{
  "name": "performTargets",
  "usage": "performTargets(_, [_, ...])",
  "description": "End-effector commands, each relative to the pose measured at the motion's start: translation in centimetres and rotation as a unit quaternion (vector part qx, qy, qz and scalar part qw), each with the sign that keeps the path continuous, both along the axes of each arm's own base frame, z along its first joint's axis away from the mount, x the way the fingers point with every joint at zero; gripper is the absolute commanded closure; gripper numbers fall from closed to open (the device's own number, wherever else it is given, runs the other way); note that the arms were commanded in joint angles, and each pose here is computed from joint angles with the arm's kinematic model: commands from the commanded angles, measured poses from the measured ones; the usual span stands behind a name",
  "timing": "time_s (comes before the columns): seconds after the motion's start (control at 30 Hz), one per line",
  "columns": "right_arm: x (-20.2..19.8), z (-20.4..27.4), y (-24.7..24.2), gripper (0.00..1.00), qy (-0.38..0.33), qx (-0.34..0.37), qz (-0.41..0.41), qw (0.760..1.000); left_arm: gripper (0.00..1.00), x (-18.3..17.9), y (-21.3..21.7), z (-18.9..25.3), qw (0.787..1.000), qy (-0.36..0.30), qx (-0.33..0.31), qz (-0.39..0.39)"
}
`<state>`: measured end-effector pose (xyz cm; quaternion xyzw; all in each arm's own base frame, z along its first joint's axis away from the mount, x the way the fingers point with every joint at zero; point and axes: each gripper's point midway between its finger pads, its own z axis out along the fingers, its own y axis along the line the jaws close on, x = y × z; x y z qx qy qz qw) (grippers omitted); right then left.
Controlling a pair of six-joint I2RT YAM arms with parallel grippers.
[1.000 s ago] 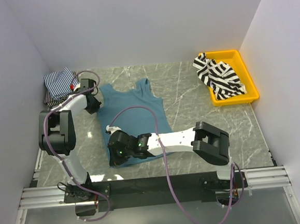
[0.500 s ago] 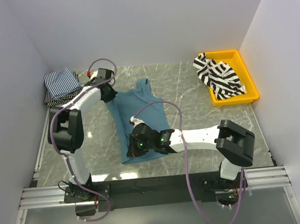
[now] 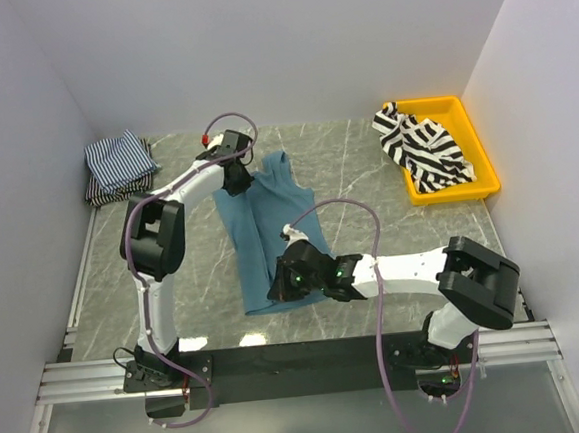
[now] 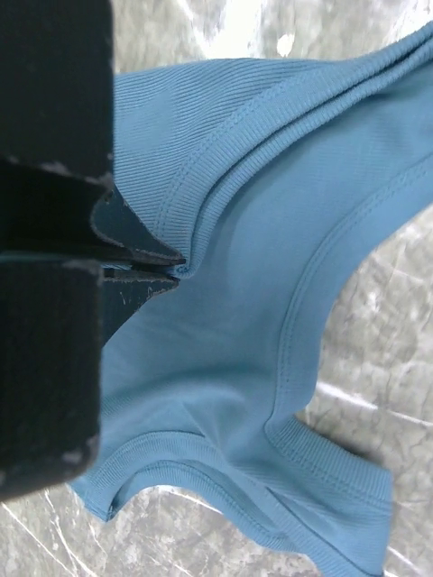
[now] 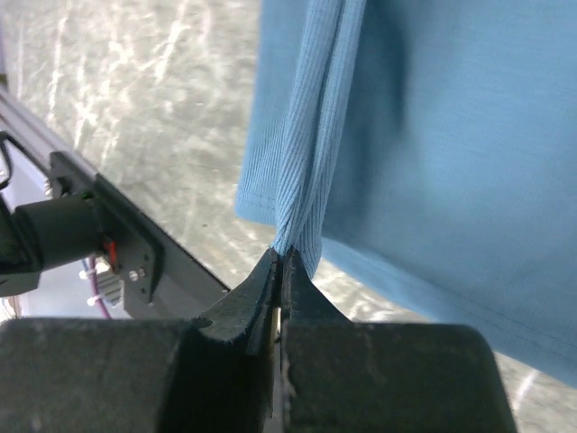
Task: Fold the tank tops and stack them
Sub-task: Fold the tank top
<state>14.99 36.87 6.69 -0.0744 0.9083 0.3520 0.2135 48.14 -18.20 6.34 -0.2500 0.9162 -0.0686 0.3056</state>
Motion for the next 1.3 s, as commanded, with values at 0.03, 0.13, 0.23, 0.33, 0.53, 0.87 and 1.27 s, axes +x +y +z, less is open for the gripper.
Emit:
performTargets(0.03, [0.6,0.4,-0.8,1.00,-0.005,0.017,-0.023,1.000,1.00,2.0,-1.1,1.9,0.999,-0.038,-0.010,0.009])
performTargets(0.13, [0.7,-0.2,-1.5,1.00,0.000,0.015,-0.032,0.999,0.99,2.0,-1.7,1.5,0.999,-0.035,-0.009,0.005])
performTargets(0.23, [0.8,-0.6,-2.0,1.00,0.003,0.015,-0.038,0.999,0.99,1.8,-2.4,1.1,0.999,-0.033,-0.008,-0.004])
performTargets(0.33, [0.7,-1.0,-2.4,1.00,0.006,0.014,-0.043,0.999,1.00,1.7,-2.9,0.5,1.000,-0.028,-0.005,-0.009])
performTargets(0.53, [0.2,-1.6,-2.9,1.00,0.012,0.016,-0.042,0.999,0.99,1.4,-3.6,-0.5,1.000,-0.021,-0.004,-0.021])
performTargets(0.87, [-0.3,-2.5,-3.5,1.00,0.018,0.014,-0.046,0.999,0.99,0.8,-4.2,-1.2,0.999,-0.015,0.012,-0.041])
performTargets(1.27, [-0.6,-2.7,-4.8,0.69,0.002,-0.014,-0.059,0.998,0.78,0.0,-5.0,-1.5,0.997,-0.008,0.037,-0.074])
